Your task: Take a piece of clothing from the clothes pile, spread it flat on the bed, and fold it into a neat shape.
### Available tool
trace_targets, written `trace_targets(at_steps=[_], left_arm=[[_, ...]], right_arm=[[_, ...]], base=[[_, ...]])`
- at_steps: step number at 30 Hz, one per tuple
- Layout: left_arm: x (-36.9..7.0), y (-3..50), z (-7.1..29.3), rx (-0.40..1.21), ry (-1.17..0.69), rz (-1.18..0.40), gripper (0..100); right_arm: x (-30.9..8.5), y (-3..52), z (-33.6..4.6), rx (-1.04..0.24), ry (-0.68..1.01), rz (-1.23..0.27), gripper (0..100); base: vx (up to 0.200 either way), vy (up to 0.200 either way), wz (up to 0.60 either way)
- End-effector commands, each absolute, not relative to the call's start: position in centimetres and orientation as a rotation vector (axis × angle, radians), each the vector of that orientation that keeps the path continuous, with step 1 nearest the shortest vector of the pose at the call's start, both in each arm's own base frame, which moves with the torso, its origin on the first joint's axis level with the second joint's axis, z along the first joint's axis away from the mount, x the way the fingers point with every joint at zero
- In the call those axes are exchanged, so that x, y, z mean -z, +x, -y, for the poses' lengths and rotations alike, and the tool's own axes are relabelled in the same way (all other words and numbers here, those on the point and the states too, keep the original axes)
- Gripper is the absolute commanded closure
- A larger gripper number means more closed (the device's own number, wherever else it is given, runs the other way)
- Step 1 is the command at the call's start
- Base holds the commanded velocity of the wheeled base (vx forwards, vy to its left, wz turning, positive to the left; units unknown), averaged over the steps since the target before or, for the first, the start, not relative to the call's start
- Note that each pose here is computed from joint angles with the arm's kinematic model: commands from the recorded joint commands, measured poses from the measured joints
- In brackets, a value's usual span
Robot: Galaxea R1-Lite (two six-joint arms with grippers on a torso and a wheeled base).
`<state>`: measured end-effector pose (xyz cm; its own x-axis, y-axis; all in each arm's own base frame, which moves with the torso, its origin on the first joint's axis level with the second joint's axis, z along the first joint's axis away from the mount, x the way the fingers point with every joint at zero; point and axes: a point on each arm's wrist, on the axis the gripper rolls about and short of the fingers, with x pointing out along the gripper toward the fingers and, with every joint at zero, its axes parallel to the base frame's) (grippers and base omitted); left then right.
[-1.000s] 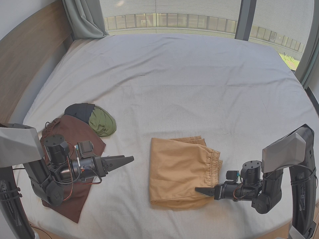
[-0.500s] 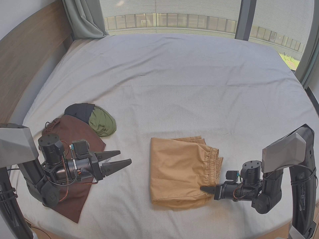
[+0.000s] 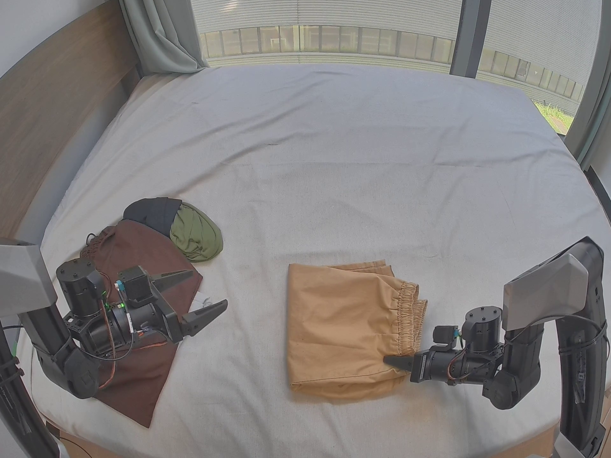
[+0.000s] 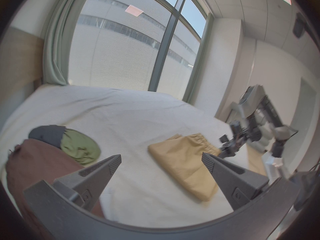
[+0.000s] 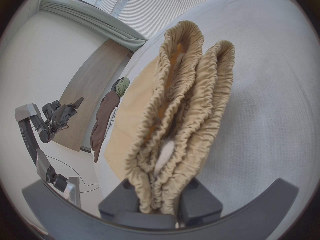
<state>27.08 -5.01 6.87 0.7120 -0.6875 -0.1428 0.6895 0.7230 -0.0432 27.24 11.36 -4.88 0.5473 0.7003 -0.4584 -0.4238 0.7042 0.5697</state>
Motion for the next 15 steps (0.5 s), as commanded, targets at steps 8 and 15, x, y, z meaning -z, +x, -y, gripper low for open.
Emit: trace_targets(at_steps=[8, 15], left_arm=[[-6.3, 26.7, 3.8, 0.509, 0.071, -0.190, 0], [-5.9, 26.8, 3.6, 0.425, 0.050, -0.216, 0]], right_arm=[[3.5, 27.4, -11.6, -0.710, 0.420, -0.679, 100], [2.9, 27.4, -11.7, -0.722, 0.420, -0.659, 100]], base=[[0.000, 0.000, 0.00], [0.000, 0.000, 0.00]])
